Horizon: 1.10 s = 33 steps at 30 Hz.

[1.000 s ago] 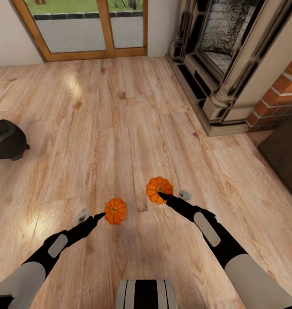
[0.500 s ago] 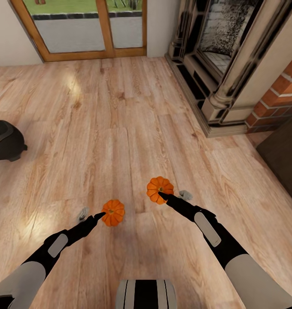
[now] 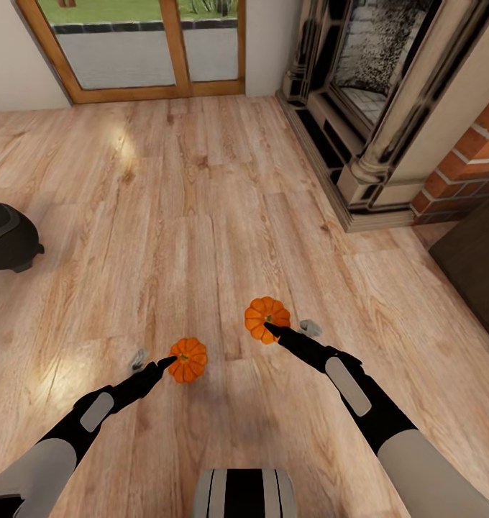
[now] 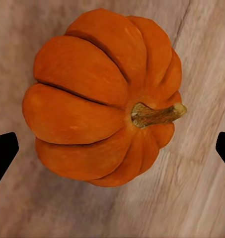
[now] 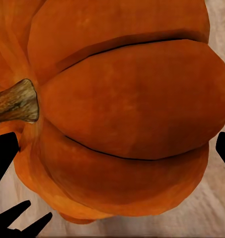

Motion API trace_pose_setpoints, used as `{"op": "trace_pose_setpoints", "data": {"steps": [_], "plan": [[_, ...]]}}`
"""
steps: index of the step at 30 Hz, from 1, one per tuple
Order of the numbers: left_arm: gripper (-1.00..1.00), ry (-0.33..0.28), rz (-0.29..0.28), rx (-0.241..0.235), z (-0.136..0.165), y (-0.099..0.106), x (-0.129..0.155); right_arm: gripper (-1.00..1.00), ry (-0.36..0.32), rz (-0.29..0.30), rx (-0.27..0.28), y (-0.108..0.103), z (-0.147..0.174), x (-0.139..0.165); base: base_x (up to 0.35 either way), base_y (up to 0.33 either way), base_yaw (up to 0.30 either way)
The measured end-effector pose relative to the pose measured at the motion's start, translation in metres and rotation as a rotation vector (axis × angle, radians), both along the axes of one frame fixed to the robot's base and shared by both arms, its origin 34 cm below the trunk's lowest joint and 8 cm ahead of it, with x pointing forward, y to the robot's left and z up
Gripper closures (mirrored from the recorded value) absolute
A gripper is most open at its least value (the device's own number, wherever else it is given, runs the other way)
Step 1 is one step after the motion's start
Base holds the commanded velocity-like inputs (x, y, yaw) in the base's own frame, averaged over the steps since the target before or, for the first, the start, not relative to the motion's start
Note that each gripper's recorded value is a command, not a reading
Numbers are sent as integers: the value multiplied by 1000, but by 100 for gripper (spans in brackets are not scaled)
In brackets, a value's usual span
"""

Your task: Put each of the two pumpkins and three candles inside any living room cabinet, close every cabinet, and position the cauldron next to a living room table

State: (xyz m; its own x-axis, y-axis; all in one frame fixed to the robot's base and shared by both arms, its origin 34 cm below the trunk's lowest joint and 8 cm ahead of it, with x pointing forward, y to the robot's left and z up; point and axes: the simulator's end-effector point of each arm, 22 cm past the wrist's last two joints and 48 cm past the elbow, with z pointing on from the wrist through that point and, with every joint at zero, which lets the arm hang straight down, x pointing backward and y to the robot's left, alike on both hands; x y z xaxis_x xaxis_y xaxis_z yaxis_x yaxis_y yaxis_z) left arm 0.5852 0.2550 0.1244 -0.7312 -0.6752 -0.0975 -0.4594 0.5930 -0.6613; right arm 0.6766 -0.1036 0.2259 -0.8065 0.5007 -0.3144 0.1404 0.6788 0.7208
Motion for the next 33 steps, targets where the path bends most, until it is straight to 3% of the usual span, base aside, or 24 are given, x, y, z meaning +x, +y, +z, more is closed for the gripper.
{"op": "trace_pose_setpoints", "data": {"steps": [4,7,11,18,33], "plan": [[-100,-1,0,0,0,0,0,100,-8,-4,32,-1,15,2,4,0,0],[-100,-3,0,0,1,0,1,100,-26,23,85,5,45,-6,1,0,0],[-100,-4,0,0,1,0,1,100,-27,25,121,-9,72,-15,0,0,0],[-100,-6,0,0,1,0,2,100,-15,19,127,-22,81,-19,10,0,0],[-100,-2,3,0,0,1,1,100,-11,19,116,-24,80,-20,77,0,0]]}}
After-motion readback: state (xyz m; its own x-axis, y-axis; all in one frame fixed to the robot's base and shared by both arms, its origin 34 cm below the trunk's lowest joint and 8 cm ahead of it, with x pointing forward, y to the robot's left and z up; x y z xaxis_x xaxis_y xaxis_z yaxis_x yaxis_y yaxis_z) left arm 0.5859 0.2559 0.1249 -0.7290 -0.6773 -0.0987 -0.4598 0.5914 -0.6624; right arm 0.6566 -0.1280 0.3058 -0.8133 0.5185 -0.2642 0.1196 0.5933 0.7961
